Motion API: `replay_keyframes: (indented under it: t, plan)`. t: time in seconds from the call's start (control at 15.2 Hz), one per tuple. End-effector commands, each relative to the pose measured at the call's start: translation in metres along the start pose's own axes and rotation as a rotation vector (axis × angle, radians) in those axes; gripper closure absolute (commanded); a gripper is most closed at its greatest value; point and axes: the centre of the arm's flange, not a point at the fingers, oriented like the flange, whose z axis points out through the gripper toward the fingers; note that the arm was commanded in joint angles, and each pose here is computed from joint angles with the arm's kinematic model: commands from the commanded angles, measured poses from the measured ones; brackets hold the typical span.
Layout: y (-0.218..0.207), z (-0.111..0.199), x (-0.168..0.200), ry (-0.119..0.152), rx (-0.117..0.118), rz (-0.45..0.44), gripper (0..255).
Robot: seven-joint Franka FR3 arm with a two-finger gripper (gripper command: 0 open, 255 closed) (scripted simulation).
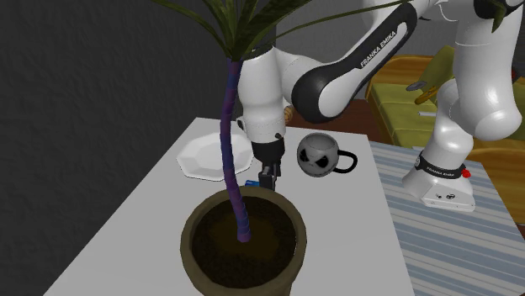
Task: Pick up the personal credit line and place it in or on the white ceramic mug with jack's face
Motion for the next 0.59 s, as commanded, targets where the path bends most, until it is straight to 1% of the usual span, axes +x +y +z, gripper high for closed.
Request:
replay_keyframes:
  t: [0.0,0.46,0.53]
  plan:
    - [0.0006,0.0063,0.0009,0.000,0.000,0.000,0]
    - [0.0006,0.0063,0.0009,0.000,0.000,0.000,0]
    - [0.0006,0.0063,0.0009,0.000,0.000,0.000,255]
